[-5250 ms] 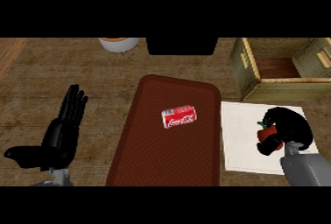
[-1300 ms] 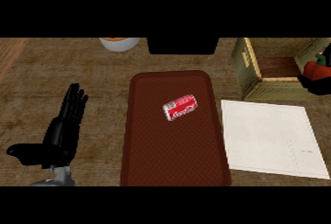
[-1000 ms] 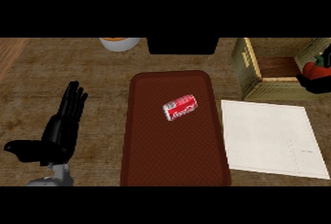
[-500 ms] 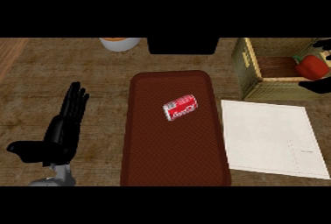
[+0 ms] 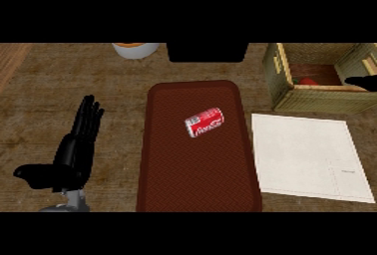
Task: Pick the bell pepper from the placemat and place it in the basket
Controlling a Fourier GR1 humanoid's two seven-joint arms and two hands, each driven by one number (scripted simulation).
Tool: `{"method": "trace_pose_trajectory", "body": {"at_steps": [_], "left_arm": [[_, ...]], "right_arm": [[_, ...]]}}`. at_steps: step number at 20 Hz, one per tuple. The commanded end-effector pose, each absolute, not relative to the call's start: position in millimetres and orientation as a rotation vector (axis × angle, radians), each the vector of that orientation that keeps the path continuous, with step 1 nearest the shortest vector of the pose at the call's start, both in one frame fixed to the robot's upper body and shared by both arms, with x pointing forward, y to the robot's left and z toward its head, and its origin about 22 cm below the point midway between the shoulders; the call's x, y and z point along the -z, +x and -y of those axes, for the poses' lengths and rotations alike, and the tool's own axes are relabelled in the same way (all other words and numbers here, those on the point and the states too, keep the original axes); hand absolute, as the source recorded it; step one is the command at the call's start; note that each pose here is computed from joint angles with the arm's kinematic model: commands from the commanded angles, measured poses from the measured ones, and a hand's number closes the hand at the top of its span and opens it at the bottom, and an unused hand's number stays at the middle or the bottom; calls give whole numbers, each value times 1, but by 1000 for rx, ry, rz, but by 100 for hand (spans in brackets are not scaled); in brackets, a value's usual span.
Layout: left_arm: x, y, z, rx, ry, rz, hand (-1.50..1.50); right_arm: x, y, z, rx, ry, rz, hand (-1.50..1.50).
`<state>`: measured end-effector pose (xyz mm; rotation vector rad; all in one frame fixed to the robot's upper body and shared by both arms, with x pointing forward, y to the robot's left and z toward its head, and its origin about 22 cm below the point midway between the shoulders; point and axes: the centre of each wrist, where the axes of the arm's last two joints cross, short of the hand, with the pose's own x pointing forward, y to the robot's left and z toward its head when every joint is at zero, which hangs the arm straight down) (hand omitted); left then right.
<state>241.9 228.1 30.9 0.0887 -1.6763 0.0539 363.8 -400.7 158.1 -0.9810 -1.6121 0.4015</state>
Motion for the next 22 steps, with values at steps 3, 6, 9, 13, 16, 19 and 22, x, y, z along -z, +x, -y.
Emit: {"method": "trace_pose_trajectory", "body": {"at_steps": [3,6,9,13,16,19,22], "left_arm": [[-25,246,-229,-45,84,1684,0],[-48,236,-226,-61,85,1673,0],[-29,243,-240,-65,85,1662,0],[-23,241,-240,-45,103,1672,0],[-60,244,-230,-62,78,1679,0],[-35,233,-234,-45,110,1679,0],[-33,240,-229,-68,97,1679,0]], "right_arm": [[-188,349,437,-268,-1066,1676,-150],[-194,335,451,-264,-1129,1622,-150],[-213,323,470,-131,-1131,1630,-150],[-218,305,499,10,-1060,1662,-150],[-235,281,527,5,-1023,1695,-150],[-238,270,542,9,-955,1734,-150],[-256,260,555,-2,-890,1761,-150]]}}
